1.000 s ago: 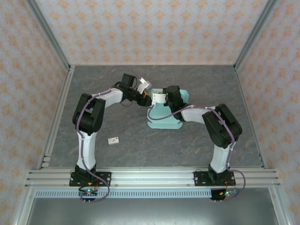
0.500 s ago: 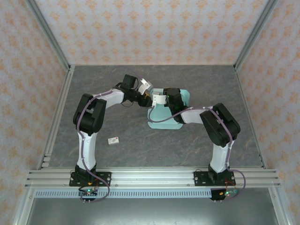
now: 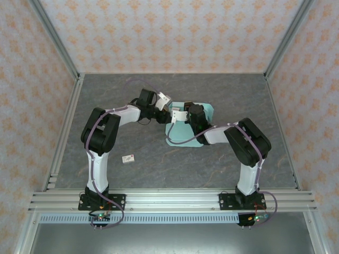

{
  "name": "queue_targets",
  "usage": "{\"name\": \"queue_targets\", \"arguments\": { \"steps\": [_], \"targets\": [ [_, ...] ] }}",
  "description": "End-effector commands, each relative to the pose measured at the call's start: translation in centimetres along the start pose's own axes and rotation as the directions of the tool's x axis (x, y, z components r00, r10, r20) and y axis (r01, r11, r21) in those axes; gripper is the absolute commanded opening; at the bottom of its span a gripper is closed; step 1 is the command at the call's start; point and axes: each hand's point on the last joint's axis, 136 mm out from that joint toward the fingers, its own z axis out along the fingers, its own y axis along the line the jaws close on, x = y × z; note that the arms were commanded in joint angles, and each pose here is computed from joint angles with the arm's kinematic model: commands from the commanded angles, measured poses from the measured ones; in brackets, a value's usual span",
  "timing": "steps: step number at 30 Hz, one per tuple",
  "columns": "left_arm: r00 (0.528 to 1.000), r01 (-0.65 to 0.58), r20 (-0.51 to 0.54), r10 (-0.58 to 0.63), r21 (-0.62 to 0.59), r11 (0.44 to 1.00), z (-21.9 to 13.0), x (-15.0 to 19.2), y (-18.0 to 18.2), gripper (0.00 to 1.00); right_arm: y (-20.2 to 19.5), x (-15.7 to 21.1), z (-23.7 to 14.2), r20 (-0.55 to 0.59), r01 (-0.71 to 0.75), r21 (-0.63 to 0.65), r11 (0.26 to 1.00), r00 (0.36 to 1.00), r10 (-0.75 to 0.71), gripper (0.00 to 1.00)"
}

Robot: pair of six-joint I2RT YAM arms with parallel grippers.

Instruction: Fold the paper box

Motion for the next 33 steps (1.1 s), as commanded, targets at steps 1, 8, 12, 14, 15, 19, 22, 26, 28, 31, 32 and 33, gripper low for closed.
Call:
{"name": "queue_targets", "arguments": {
  "steps": [1, 8, 12, 14, 15, 19, 22, 26, 28, 31, 32, 33],
  "targets": [
    [0.997, -0.055, 0.06, 0.058, -0.056, 0.997, -1.0, -2.5, -0.4, 0.47, -0.5, -0.5, -0.8, 0.007, -0.024, 0.018, 1.0, 1.0, 0.024, 0.0],
    [0.995, -0.061, 0.069, 0.068, -0.095, 0.994, -0.5, -3.1, -0.2, 0.43, -0.6, -0.7, -0.8, 0.014, -0.041, 0.014, 0.999, 0.999, 0.041, 0.0],
    [0.994, -0.034, 0.097, 0.048, -0.138, 0.99, -0.3, -3.6, 0.3, 0.41, -0.7, -0.7, -0.7, 0.015, -0.047, 0.012, 0.999, 0.999, 0.047, 0.0],
    [0.993, -0.02, 0.109, 0.039, -0.167, 0.986, -0.2, -3.7, 0.6, 0.41, -0.7, -0.8, -0.7, 0.018, -0.053, 0.011, 0.999, 0.998, 0.053, 0.0],
    [0.993, -0.017, 0.114, 0.037, -0.178, 0.984, -0.2, -3.8, 0.7, 0.41, -0.7, -0.8, -0.7, 0.02, -0.058, 0.01, 0.998, 0.998, 0.058, 0.0],
    [0.987, 0.008, 0.16, 0.027, -0.215, 0.977, -0.3, -4.4, 1.0, 0.43, -0.6, -0.9, -0.6, 0.021, -0.062, -0.004, 0.998, 0.998, 0.062, 0.0],
    [0.981, 0.026, 0.195, 0.023, -0.249, 0.968, -0.7, -4.6, 1.5, 0.43, -0.8, -0.9, -0.8, 0.021, -0.07, -0.012, 0.997, 0.997, 0.07, 0.0],
    [0.972, 0.055, 0.233, 0.015, -0.293, 0.955, -1.2, -4.9, 2.0, 0.43, -1.2, -0.9, -0.9, 0.022, -0.08, -0.016, 0.997, 0.997, 0.08, 0.0],
    [0.968, 0.06, 0.249, 0.02, -0.31, 0.949, -1.2, -5.0, 2.0, 0.42, -1.3, -1.0, -1.0, 0.024, -0.086, -0.021, 0.996, 0.996, 0.086, 0.0],
    [0.961, 0.079, 0.278, 0.018, -0.333, 0.94, -1.4, -5.3, 2.2, 0.4, -1.3, -1.0, -1.0, 0.023, -0.098, -0.029, 0.995, 0.995, 0.099, 0.0],
    [0.958, 0.086, 0.287, 0.017, -0.343, 0.936, -1.4, -5.4, 2.2, 0.39, -1.3, -1.0, -1.0, 0.023, -0.102, -0.029, 0.994, 0.994, 0.103, 0.0],
    [0.954, 0.096, 0.298, 0.014, -0.353, 0.931, -1.4, -5.4, 2.3, 0.39, -1.3, -1.1, -1.0, 0.027, -0.107, -0.032, 0.994, 0.994, 0.108, 0.0]
  ]
}}
